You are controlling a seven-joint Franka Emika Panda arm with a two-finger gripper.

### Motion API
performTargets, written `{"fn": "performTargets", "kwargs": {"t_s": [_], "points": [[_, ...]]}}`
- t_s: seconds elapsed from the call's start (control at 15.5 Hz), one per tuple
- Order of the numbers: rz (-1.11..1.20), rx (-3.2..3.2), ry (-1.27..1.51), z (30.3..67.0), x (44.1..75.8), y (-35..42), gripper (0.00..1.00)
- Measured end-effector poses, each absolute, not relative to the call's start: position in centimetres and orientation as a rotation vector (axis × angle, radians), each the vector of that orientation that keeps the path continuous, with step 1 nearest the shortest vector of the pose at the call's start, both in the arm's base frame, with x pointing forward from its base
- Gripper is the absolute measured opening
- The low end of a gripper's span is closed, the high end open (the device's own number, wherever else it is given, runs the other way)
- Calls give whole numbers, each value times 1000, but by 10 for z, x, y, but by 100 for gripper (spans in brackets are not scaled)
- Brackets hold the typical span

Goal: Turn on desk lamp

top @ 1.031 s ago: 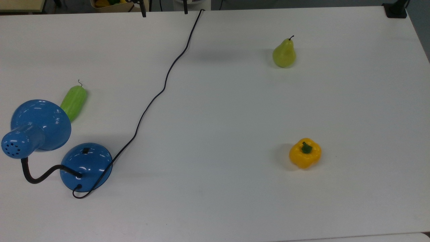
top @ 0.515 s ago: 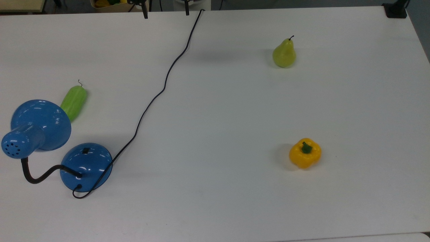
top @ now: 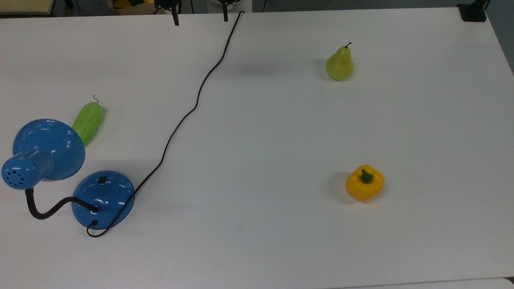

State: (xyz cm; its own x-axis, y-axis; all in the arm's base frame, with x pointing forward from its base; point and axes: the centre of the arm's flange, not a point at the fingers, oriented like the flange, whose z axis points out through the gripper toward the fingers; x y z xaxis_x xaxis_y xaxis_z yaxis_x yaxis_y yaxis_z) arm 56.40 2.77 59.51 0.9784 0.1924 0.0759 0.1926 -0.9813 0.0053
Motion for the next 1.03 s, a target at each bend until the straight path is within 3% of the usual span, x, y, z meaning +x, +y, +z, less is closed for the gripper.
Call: {"fn": "performTargets", "kwargs": {"t_s": [0.19,0.52,0.64,0.9,1.03], "points": [[-119,-3123,-297,595,564,25,89],[-115,-3123,-293,594,564,24,32],[-114,-3123,-293,593,564,24,16],[-100,-3124,-289,591,564,23,11],[-87,-3125,-270,589,564,16,1]]}}
